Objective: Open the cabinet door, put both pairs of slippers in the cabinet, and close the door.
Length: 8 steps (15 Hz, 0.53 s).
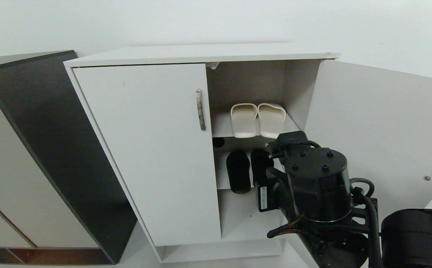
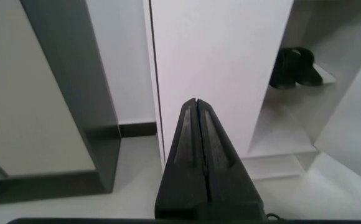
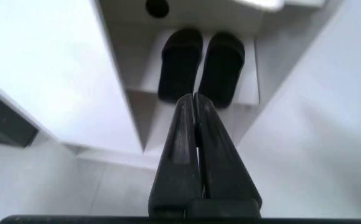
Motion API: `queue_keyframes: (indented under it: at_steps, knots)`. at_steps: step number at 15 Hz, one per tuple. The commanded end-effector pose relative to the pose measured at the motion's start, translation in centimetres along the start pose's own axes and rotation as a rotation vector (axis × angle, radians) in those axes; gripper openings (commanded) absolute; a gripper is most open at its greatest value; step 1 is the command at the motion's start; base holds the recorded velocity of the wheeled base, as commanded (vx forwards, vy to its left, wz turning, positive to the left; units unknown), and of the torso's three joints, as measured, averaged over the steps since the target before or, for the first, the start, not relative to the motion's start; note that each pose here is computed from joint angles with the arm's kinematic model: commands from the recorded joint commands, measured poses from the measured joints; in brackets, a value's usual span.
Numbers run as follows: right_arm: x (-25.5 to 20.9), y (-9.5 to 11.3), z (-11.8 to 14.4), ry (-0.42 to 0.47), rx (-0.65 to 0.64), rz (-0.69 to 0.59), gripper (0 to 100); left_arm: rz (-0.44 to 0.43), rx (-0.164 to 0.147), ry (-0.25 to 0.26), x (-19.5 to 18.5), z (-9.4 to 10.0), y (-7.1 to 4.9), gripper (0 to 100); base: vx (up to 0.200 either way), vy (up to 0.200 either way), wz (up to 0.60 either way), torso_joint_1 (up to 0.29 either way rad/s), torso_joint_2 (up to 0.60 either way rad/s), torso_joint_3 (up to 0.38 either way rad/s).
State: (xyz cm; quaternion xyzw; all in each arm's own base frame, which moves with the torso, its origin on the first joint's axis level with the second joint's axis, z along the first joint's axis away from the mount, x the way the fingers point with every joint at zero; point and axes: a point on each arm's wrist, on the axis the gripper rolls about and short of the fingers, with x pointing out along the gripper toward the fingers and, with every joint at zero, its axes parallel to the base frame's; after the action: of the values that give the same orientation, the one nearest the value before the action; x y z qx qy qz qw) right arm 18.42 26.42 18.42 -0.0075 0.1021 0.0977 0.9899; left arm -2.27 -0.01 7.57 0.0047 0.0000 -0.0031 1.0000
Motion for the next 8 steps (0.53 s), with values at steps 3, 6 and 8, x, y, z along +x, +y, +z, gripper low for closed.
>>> queue_keyframes:
  at_steps: [3, 6, 8]
  knots:
    - [0.09, -0.06, 0.11, -0.008, 0.009, -0.001, 0, 0.0, 0.0, 0.0, 0.0, 0.0, 0.0, 0, -0.2, 0.0, 0.0, 0.002, 0.01, 0.002]
    - [0.16, -0.06, 0.1, -0.009, 0.011, -0.001, 0, 0.0, 0.0, 0.0, 0.0, 0.0, 0.0, 0, -0.2, 0.0, 0.0, 0.005, 0.01, 0.001]
    - [0.28, -0.09, 0.04, -0.008, 0.007, -0.004, 0, -0.001, 0.0, 0.0, 0.0, 0.0, -0.01, 0, -0.2, 0.0, 0.0, 0.007, 0.01, -0.002]
